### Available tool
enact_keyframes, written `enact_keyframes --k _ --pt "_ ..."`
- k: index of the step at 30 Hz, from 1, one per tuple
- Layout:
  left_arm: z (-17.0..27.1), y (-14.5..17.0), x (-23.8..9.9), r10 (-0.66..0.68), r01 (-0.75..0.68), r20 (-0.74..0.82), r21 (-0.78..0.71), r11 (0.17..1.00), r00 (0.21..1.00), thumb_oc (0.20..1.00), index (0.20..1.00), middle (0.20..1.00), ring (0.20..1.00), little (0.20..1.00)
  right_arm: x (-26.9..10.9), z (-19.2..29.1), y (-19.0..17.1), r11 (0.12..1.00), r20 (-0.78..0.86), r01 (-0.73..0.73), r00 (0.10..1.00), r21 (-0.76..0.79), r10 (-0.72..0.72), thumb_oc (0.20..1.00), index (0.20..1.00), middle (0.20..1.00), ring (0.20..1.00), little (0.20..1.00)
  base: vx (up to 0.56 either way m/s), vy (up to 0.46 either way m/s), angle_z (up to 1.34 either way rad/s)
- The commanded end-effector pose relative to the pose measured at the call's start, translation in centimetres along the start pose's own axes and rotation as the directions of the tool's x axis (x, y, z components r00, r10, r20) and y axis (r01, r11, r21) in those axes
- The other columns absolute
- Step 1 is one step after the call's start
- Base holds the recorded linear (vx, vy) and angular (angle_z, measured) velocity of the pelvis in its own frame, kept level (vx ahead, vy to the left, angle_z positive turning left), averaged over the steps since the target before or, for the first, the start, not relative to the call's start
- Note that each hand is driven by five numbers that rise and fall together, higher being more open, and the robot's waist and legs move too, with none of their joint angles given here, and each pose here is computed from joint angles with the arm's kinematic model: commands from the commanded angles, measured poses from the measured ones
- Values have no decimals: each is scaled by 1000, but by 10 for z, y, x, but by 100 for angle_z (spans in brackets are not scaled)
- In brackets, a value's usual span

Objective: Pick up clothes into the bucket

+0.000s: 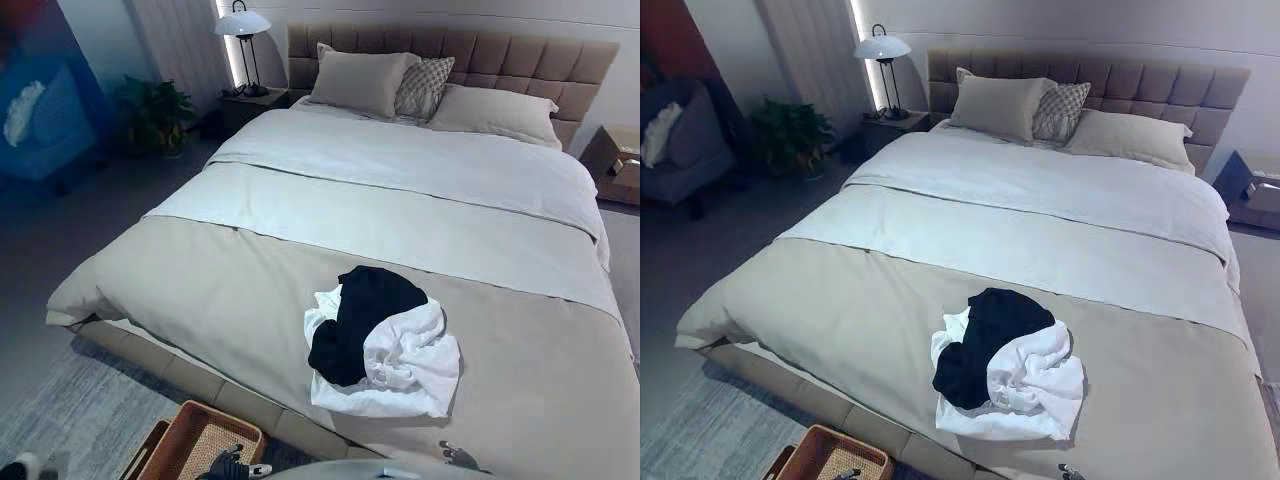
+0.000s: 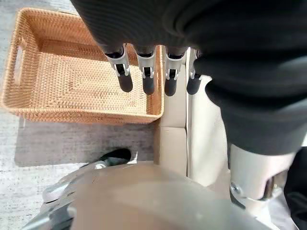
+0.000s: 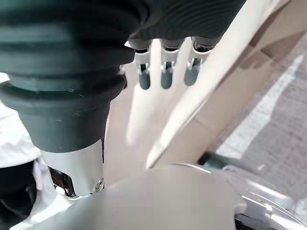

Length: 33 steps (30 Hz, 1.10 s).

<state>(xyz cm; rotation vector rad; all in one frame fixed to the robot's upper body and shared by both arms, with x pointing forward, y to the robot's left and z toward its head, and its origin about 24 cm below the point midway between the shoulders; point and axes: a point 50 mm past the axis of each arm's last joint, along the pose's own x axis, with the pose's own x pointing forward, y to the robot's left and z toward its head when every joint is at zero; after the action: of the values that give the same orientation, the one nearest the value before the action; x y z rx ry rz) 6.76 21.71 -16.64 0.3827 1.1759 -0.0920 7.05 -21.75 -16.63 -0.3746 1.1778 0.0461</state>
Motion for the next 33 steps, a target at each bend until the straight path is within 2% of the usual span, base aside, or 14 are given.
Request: enact_keyframes --k 1,10,13,20,21,22,23,24,25,26,27,28,29,33 --pt "24 -17 5 -44 45 59 -7 999 997 1000 1000 1000 1000 1000 5 18 -7 1000 30 23 999 -4 -23 1000 1000 1000 1000 1000 -11 222 29" --pt "22 -16 5 -9 11 50 -23 1000 999 1000 1000 1000 1000 1000 5 19 -17 990 24 118 993 71 -120 1000 1000 1000 1000 1000 0 0 0" --pt "21 -11 5 35 -35 54 -5 999 998 1000 1000 1000 1000 1000 6 53 -35 947 142 193 962 259 -235 1000 1000 1000 1000 1000 0 0 0" --pt "19 -11 3 61 -61 59 -3 998 996 1000 1000 1000 1000 1000 -3 123 -64 902 353 232 862 364 -363 1000 1000 1000 1000 1000 2 0 1" --pt "20 -12 3 66 -66 70 0 998 995 1000 1000 1000 1000 1000 -13 154 -78 899 455 290 785 329 -420 1000 1000 1000 1000 1000 0 0 0" --pt "20 -12 3 66 -66 70 0 998 995 1000 1000 1000 1000 1000 -13 153 -78 899 455 290 785 329 -420 1000 1000 1000 1000 1000 -3 17 10" --pt "23 -12 3 73 -74 89 5 997 993 1000 1000 1000 1000 1000 -25 182 -94 877 545 393 688 276 -480 1000 1000 1000 1000 1000 -5 14 10" --pt "23 -12 3 73 -74 89 4 997 993 1000 1000 1000 1000 1000 -25 182 -94 877 545 393 687 276 -480 1000 1000 1000 1000 1000 -17 27 7" --pt "26 -11 3 88 -90 112 14 996 990 1000 1000 1000 1000 1000 -40 210 -108 830 631 508 571 231 -525 1000 1000 1000 1000 1000 0 0 0" --pt "27 -11 3 89 -91 112 14 996 990 1000 1000 1000 1000 1000 -40 210 -108 830 632 509 570 231 -525 1000 1000 1000 1000 1000 -27 27 7" --pt "31 -10 3 100 -103 135 13 995 986 1000 1000 1000 1000 1000 -53 237 -114 785 700 585 473 205 -535 1000 1000 1000 1000 1000 -15 15 9" --pt "32 -10 3 100 -103 135 12 995 986 1000 1000 1000 1000 1000 -53 237 -114 785 701 585 472 205 -535 1000 1000 1000 1000 1000 -54 22 9" --pt "36 -7 3 117 -121 157 16 993 981 1000 1000 1000 1000 1000 -66 260 -115 735 769 654 373 179 -519 1000 1000 1000 1000 1000 -49 13 4" --pt "43 -4 4 140 -143 181 3 990 973 1000 1000 1000 1000 1000 -96 301 -105 672 880 721 196 170 -433 1000 1000 1000 1000 1000 -32 13 19"
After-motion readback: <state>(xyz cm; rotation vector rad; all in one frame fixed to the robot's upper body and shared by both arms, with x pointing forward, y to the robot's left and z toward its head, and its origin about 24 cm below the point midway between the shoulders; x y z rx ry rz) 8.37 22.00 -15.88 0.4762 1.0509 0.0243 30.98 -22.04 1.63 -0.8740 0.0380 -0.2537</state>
